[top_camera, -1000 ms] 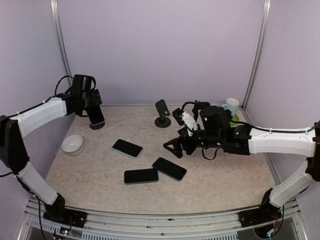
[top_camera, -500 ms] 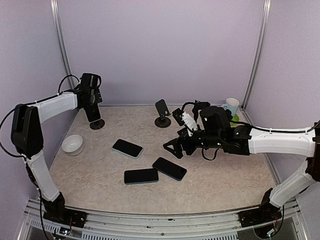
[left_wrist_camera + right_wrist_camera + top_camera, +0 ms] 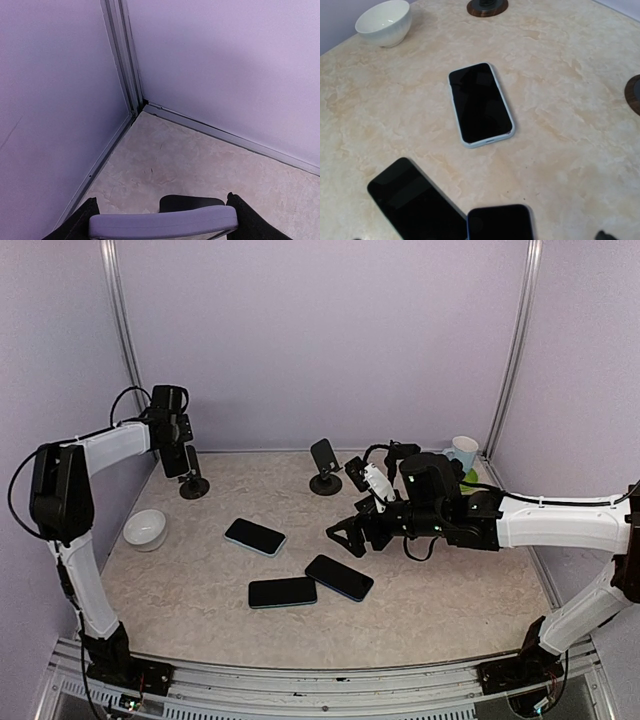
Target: Place the phone on the phone stand
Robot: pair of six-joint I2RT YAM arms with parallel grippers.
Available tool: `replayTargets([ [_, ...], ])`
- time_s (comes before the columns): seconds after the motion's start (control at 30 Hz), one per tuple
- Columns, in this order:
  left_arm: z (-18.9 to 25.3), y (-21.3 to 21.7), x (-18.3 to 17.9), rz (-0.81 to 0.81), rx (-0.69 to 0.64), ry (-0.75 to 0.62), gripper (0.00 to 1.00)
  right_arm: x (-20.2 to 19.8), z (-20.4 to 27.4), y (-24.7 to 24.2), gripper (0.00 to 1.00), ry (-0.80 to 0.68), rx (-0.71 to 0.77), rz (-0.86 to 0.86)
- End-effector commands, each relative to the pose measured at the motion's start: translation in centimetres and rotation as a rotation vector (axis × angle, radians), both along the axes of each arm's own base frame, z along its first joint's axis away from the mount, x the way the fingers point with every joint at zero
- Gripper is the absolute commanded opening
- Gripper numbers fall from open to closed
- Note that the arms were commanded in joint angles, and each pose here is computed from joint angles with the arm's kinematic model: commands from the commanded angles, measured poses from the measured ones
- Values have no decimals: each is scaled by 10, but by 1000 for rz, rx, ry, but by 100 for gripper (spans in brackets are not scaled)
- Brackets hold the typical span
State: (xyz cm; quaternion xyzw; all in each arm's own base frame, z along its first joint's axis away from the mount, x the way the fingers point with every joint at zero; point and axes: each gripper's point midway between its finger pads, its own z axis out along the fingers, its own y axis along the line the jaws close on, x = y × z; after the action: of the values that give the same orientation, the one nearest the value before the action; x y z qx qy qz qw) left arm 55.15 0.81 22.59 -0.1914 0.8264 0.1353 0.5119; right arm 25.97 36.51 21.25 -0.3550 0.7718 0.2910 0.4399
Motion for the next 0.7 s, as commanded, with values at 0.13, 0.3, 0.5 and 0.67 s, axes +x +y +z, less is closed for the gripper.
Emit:
replayTargets([
  [0.13,23,-17,29,-107,6,-90,44,6,-4,2,100,23,-9,-13],
  [0.3,17,-18,37,-114,19,-79,43,6,-6,3,100,29,-15,-15],
  [0.5,14,-17,39,-108,7,-78,43,8,-10,5,100,35,-22,-15],
  [0.67,5,-17,40,-104,4,-62,43,8,-11,7,100,40,-19,-8],
])
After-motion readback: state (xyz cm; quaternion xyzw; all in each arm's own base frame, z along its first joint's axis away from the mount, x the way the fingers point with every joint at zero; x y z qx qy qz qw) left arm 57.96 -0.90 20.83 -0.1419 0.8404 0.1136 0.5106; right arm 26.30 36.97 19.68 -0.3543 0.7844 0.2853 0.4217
